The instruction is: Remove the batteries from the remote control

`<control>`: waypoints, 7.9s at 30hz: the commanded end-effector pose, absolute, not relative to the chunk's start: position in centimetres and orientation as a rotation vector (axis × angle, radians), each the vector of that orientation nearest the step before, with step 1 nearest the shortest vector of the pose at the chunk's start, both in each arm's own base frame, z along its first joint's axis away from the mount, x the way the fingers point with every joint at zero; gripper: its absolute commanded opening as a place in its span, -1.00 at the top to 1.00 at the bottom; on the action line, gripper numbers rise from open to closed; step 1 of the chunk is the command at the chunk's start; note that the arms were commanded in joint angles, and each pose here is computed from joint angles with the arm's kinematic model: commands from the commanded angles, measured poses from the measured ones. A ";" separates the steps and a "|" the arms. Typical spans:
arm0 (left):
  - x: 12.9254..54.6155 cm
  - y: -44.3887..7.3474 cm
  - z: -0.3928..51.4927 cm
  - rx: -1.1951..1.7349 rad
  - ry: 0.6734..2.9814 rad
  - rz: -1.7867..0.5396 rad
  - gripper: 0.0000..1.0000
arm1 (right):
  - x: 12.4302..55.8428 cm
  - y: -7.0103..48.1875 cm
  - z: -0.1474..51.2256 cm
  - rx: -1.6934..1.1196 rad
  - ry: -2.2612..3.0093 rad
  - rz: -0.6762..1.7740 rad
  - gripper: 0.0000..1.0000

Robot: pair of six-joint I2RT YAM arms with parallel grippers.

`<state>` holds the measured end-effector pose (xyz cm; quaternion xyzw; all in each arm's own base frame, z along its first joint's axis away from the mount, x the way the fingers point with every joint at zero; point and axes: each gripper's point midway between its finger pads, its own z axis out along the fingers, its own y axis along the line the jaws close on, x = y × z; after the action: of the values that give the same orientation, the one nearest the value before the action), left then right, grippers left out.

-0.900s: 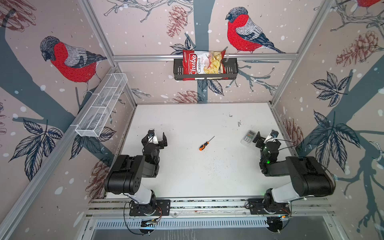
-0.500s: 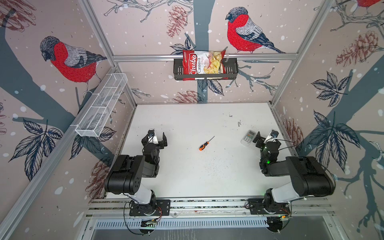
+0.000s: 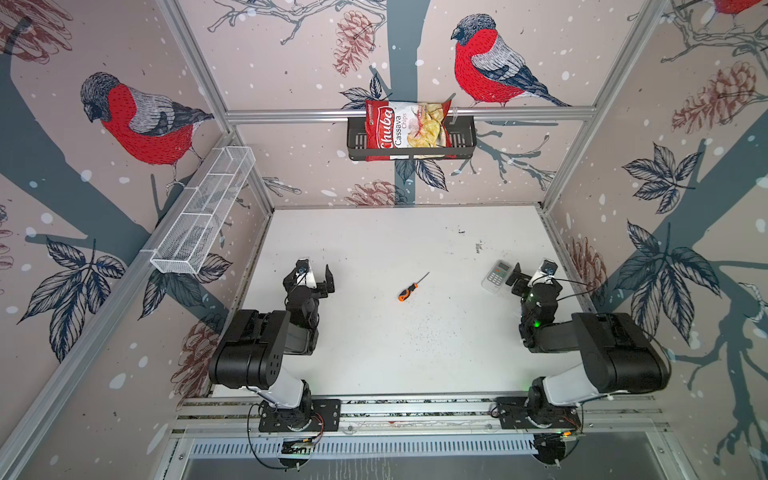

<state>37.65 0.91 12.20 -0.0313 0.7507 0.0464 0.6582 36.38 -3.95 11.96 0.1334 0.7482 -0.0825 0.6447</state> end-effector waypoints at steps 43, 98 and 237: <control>43.0 -18.9 22.3 0.136 1.821 -0.015 -0.97 | 43.3 -1.7 8.1 0.574 2.378 -0.014 -0.99; 42.2 -19.5 17.3 0.112 1.921 -0.114 -0.96 | 42.4 2.6 -0.5 0.551 2.746 0.095 -0.45; 33.6 -29.8 29.6 0.806 1.220 -1.634 -0.85 | 34.4 35.0 32.7 -1.033 1.562 1.620 0.52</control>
<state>34.70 -30.07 28.13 0.3015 0.5301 -0.6597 0.4391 35.29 34.68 31.79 -0.3693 0.6209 0.6107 0.3242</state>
